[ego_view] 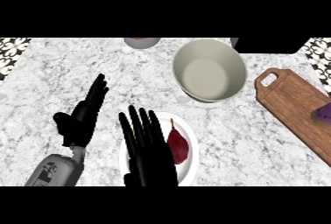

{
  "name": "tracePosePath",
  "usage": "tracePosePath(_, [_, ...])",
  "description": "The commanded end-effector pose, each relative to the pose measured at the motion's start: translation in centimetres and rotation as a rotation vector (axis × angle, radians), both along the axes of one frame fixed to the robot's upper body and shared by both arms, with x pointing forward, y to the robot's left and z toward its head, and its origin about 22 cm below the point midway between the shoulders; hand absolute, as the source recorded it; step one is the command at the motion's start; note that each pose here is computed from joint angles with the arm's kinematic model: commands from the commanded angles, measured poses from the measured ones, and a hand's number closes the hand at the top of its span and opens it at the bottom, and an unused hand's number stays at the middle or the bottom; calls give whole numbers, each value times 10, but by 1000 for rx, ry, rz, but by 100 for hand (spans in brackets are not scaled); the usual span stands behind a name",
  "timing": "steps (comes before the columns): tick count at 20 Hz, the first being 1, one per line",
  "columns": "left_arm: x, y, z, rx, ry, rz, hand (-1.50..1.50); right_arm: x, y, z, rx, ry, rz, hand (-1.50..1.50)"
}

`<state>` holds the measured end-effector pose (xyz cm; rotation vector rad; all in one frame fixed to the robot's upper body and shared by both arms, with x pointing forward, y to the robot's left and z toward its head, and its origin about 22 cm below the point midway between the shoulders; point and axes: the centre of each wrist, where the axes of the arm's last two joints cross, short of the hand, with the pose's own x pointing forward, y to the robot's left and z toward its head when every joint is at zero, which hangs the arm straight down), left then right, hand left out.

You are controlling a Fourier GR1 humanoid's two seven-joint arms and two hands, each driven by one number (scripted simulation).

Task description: Pick the squash from the plate and place it in the bowl

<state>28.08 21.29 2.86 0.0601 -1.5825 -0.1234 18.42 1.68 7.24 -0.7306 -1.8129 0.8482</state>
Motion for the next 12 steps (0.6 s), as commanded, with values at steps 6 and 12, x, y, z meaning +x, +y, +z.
tracePosePath(6, [6, -6, 1, -22, -7, -21, 0, 3, 13, 18, -154, 275, -187, -150])
tracePosePath(12, [-5, -8, 0, -17, -23, -18, 0, 9, 14, 1, -203, 365, -211, -150])
